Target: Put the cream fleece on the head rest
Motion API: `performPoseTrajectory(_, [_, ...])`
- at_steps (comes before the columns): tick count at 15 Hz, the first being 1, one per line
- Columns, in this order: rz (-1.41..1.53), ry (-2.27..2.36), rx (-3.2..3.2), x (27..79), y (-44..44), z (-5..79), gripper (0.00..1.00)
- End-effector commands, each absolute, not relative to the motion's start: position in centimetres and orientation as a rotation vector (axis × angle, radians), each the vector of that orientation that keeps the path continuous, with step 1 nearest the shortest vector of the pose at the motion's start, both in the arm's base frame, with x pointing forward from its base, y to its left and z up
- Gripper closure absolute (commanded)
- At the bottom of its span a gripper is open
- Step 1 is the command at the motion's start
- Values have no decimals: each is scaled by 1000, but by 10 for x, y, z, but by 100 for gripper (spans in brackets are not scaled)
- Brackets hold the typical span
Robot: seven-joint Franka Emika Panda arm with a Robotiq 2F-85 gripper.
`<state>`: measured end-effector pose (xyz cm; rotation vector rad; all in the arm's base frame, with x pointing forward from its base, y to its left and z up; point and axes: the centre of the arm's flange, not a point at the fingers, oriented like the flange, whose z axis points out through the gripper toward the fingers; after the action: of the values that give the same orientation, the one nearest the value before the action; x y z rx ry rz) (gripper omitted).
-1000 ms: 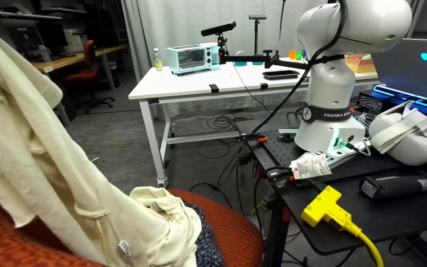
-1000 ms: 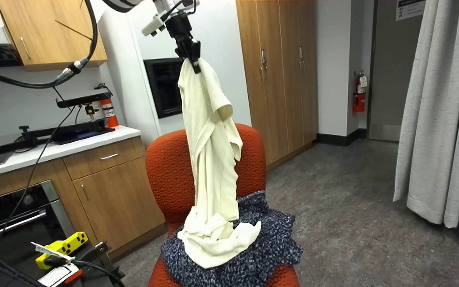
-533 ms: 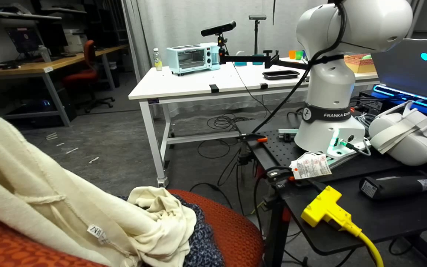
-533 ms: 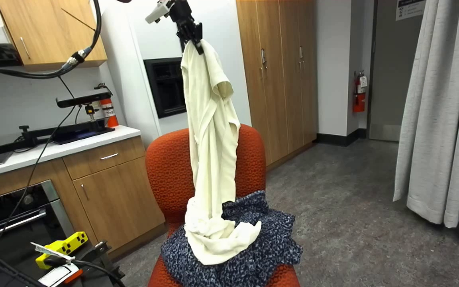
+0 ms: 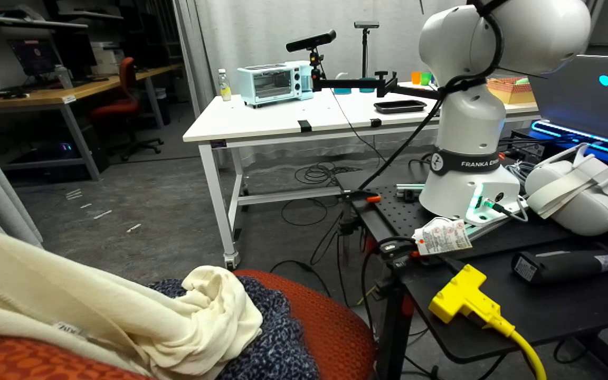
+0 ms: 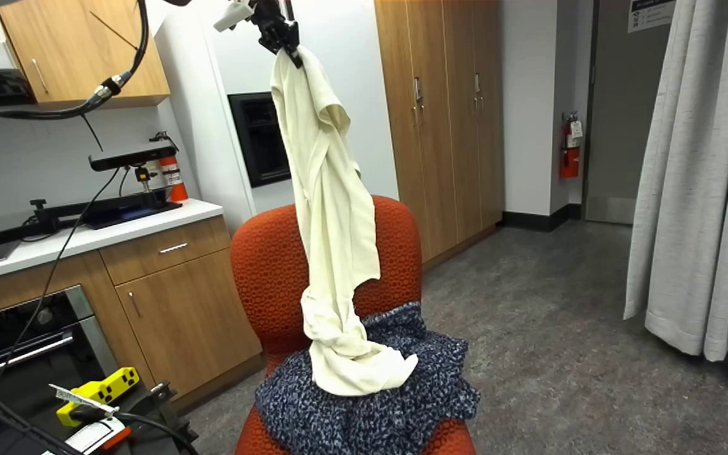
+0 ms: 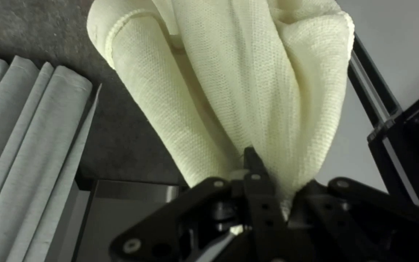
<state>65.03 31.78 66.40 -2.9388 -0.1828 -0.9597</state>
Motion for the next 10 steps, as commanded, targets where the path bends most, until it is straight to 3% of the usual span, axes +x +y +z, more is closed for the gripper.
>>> performPoseTrajectory(1, [-1102, -230, -2860, 690, 374, 711, 98])
performPoseTrajectory(8, [-1018, -306, -2848, 708, 433, 674, 98])
performPoseTrajectory(9, [-997, -316, -2858, 710, 439, 668, 67])
performPoseTrajectory(10, [-976, -321, -2868, 710, 444, 663, 66])
